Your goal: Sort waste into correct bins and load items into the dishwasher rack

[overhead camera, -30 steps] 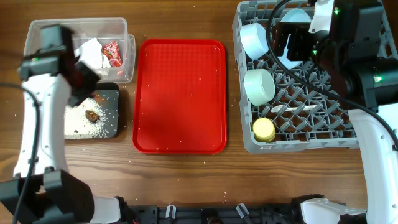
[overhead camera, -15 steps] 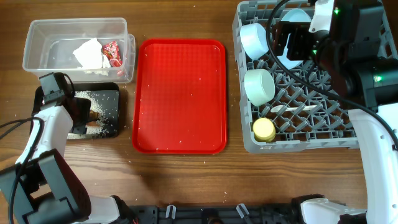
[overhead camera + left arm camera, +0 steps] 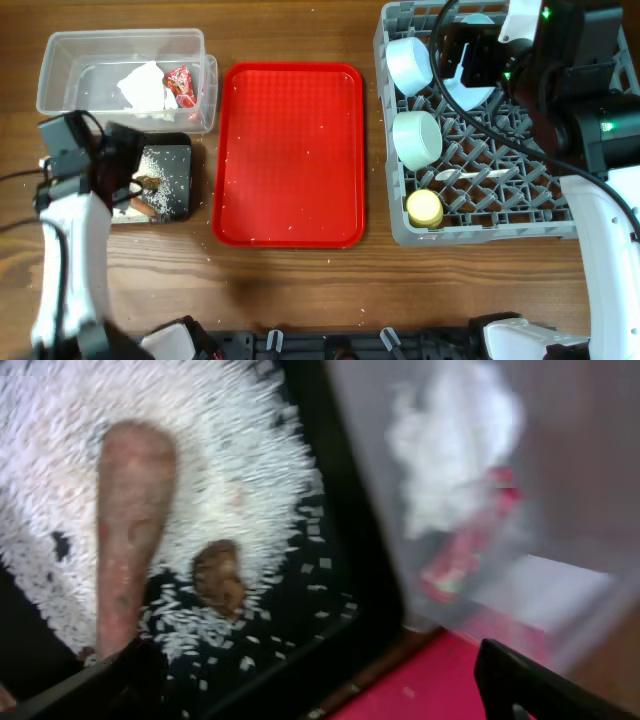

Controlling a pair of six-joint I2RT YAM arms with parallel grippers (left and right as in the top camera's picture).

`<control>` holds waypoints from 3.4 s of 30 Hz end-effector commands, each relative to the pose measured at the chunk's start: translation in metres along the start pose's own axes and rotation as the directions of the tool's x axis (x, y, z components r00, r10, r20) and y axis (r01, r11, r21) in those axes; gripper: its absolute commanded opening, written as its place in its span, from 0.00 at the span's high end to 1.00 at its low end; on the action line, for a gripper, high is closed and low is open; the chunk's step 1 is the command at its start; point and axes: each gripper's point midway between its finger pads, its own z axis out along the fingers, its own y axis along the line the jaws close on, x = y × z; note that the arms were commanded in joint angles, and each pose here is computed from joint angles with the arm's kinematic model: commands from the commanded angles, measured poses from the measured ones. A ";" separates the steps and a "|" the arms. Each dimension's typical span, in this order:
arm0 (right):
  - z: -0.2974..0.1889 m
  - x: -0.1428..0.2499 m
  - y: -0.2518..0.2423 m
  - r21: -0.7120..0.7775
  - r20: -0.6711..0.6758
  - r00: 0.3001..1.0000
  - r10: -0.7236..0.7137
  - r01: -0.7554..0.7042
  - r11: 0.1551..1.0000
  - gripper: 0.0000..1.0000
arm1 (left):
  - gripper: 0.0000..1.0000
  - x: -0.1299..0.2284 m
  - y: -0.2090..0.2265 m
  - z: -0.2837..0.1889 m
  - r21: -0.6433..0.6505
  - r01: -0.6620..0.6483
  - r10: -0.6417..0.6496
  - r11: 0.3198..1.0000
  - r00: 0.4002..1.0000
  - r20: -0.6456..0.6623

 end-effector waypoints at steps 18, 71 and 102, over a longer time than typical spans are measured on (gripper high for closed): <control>-0.009 -0.008 0.047 -0.265 0.042 0.997 -0.064 0.073 0.961 0.00 | 0.00 0.054 -0.085 -0.180 0.420 -0.568 0.463 0.707 0.822 0.332; -0.031 0.243 -0.042 -0.011 0.541 0.835 -0.101 0.127 0.992 0.00 | 0.00 0.060 -0.076 -0.163 0.391 -0.553 0.486 0.736 0.833 0.263; -0.028 0.246 -0.043 -0.012 0.525 0.845 -0.100 0.124 0.992 0.00 | 0.00 0.076 -0.042 -0.174 0.357 -0.698 0.521 0.621 0.708 0.477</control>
